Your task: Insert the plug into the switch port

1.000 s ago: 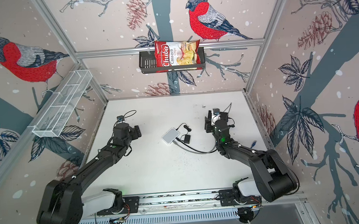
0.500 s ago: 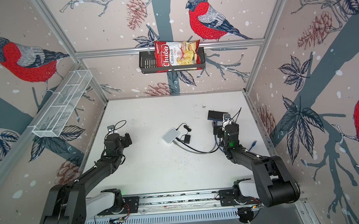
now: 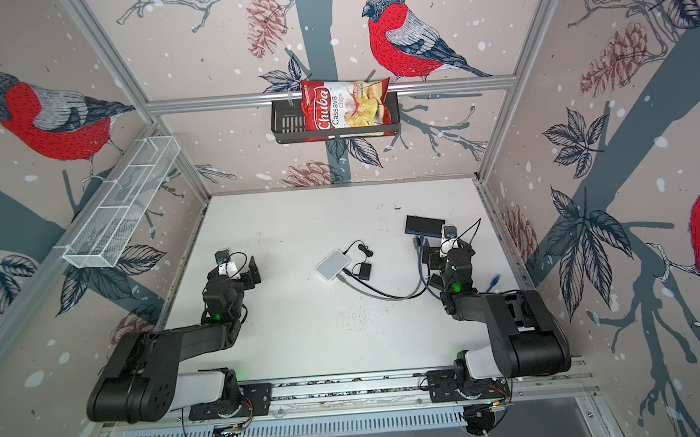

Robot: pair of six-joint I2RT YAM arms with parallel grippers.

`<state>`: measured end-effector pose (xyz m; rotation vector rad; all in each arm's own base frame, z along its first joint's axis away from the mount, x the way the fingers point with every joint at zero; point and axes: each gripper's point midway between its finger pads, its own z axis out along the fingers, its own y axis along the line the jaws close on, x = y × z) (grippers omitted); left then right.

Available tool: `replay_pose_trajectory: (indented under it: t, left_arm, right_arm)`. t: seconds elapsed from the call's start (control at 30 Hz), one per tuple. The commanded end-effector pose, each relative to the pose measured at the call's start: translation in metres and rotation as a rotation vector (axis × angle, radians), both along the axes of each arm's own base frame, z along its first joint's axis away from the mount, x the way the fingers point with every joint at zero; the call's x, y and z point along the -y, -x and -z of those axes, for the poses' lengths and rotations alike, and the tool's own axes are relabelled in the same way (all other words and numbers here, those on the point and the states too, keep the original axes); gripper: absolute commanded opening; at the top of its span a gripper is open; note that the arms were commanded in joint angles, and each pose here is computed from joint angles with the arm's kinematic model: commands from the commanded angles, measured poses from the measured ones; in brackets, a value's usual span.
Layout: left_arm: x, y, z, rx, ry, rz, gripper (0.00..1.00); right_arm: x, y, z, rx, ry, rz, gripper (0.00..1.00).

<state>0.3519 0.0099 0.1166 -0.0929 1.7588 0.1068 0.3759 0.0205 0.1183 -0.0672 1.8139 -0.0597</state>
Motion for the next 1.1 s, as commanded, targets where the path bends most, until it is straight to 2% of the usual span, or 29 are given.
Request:
replay_pose_trajectory:
  t: [0.0, 0.1, 0.17, 0.27, 0.33, 0.43, 0.5, 0.6, 1.07]
  left_arm:
    - [0.012, -0.003, -0.027, 0.154, -0.031, 0.076, 0.92]
    - [0.016, -0.001, -0.026, 0.197, -0.041, 0.101, 0.92]
    - [0.013, -0.006, -0.02, 0.145, -0.031, 0.09, 0.93]
    - [0.006, -0.013, -0.02, 0.145, -0.022, 0.048, 0.92]
    - [-0.001, -0.014, -0.017, 0.125, -0.01, 0.005, 0.93]
    - [-0.008, -0.02, -0.014, 0.105, -0.002, -0.039, 0.94]
    - [-0.011, -0.023, -0.013, 0.093, -0.003, -0.057, 0.97]
    - [-0.011, -0.023, -0.013, 0.093, -0.003, -0.061, 0.99]
    - [-0.011, -0.023, -0.013, 0.095, -0.004, -0.061, 0.99]
  right_arm:
    - [-0.001, -0.002, -0.016, 0.071, -0.019, -0.014, 0.99]
    - [0.002, 0.004, -0.019, 0.101, -0.033, -0.009, 0.99]
    - [0.005, 0.009, -0.021, 0.121, -0.046, -0.006, 0.99]
    - [0.01, 0.015, -0.017, 0.146, -0.064, 0.002, 0.99]
    - [0.013, 0.018, -0.02, 0.208, -0.07, 0.011, 0.99]
    - [0.015, 0.009, -0.009, 0.119, -0.07, 0.021, 0.99]
    - [0.024, 0.008, -0.011, 0.145, -0.088, 0.069, 0.99]
    - [0.035, 0.001, -0.005, 0.09, -0.115, 0.134, 0.99]
    - [0.036, 0.001, -0.006, 0.099, -0.116, 0.135, 0.99]
